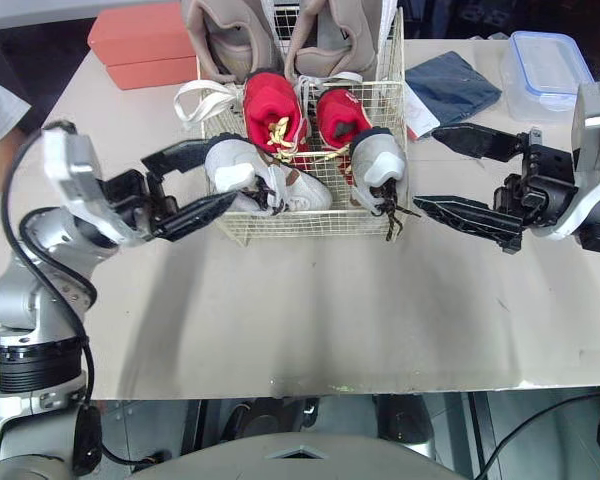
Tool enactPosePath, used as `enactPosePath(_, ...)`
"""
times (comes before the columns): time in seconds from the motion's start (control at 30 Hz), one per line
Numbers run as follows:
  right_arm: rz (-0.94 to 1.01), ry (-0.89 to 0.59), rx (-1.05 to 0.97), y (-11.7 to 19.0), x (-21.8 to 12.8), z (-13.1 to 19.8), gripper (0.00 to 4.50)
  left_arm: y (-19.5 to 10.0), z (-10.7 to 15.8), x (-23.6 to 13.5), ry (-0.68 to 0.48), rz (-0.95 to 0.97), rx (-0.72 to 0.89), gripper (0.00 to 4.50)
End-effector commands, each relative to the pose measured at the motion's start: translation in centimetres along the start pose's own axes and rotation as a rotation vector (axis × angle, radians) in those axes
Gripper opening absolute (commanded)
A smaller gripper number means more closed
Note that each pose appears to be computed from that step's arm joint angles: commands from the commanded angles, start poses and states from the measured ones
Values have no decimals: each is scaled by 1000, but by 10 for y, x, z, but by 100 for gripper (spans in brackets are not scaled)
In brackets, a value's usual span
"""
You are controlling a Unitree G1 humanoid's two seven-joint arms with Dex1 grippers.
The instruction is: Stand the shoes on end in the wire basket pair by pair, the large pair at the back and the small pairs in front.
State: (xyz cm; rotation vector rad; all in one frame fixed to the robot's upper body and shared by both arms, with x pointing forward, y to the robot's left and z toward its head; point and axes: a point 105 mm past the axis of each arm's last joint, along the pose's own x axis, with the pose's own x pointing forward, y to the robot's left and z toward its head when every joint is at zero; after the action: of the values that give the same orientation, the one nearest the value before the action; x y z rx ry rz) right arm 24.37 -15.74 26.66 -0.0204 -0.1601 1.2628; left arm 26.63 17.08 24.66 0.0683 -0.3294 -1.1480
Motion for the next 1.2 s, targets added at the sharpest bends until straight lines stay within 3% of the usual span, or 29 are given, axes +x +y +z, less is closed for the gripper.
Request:
enactPosePath(0.03,-48,-20,-33,-4,-10,5,450,-6,12,-14,34,-14,-28,449)
enactPosePath(0.27,-164,8,23,-11,-32,-20,450,9,9,-48,109,158,-47,449)
enactPosePath(0.63,-370,193,47,-17,-69,-95,450,3,-83,-106,452,452,-164,449)
enactPosePath(0.9,-405,204,18,-16,-74,-121,450,-19,-124,-97,486,449,-152,449)
enactPosePath(1.2,-385,312,-61,-13,-88,-142,450,-27,-141,-102,514,466,-117,449)
